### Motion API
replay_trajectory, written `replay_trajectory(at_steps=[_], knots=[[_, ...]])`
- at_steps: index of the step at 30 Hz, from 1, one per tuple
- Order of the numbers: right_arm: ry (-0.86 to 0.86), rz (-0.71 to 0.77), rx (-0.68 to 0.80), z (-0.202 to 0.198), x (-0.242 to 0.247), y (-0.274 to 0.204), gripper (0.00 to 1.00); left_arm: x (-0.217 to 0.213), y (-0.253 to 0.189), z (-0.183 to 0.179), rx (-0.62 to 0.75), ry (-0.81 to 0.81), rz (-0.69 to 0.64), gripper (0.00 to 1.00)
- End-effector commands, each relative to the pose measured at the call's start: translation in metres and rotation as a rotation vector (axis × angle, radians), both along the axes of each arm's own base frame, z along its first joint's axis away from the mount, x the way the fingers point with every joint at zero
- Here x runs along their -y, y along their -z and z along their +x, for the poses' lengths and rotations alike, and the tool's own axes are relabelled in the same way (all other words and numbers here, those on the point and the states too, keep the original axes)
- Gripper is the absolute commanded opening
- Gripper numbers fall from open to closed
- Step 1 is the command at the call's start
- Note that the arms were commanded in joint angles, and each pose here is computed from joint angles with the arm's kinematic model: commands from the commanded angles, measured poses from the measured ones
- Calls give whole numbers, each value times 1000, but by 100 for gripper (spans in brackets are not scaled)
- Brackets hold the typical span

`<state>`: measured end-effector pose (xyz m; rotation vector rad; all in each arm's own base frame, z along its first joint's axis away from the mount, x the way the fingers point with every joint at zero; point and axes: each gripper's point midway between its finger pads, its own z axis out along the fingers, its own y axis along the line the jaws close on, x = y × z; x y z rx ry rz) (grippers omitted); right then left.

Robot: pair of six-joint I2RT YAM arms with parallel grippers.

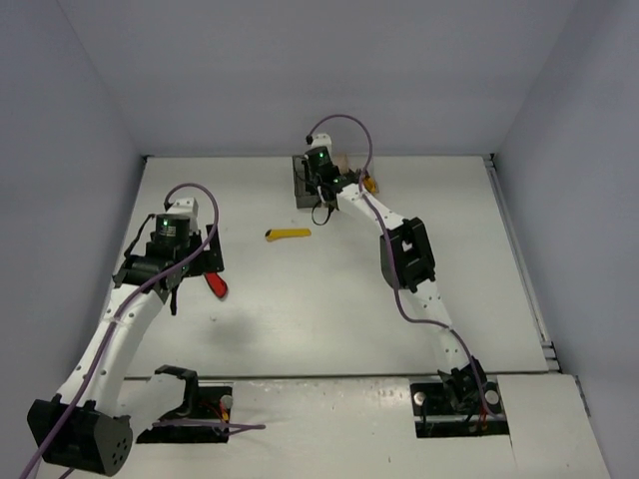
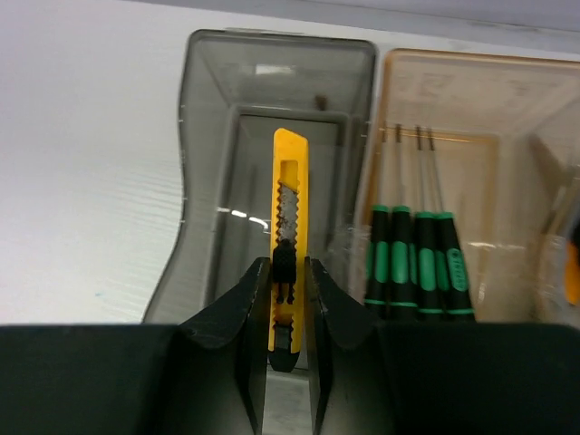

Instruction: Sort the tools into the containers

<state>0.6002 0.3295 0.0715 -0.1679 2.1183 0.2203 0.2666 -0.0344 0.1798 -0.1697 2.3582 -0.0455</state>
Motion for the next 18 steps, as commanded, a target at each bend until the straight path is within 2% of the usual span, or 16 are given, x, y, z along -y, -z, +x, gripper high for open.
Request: replay_trajectory(at_steps=[1, 3, 5, 6, 10, 14, 16, 17, 18], knots=[[-83, 119, 187, 14, -27, -87, 23, 9, -14, 13, 85, 67, -19, 81], [-90, 118, 190, 10, -26, -93, 34, 10, -14, 15, 93, 80, -16, 81], [-94, 114, 199, 7, -23, -101, 40, 19, -14, 17, 104, 128, -28, 81], [-97, 117, 220, 2, -20, -121, 42, 23, -15, 19, 108, 153, -28, 81], [-150, 92, 238, -24, -6, -154, 43, 47, -22, 27, 131, 294, -10, 81], [-192, 124, 280, -71, 30, -219, 45, 85, -35, 47, 144, 515, 163, 81], [-192, 97, 237, -95, 50, -205, 45, 101, -42, 59, 163, 620, 231, 81], [-185, 110, 267, -110, 63, -226, 45, 115, -37, 65, 147, 676, 229, 81], [-182, 112, 255, -122, 71, -224, 45, 125, -46, 74, 171, 725, 231, 81]])
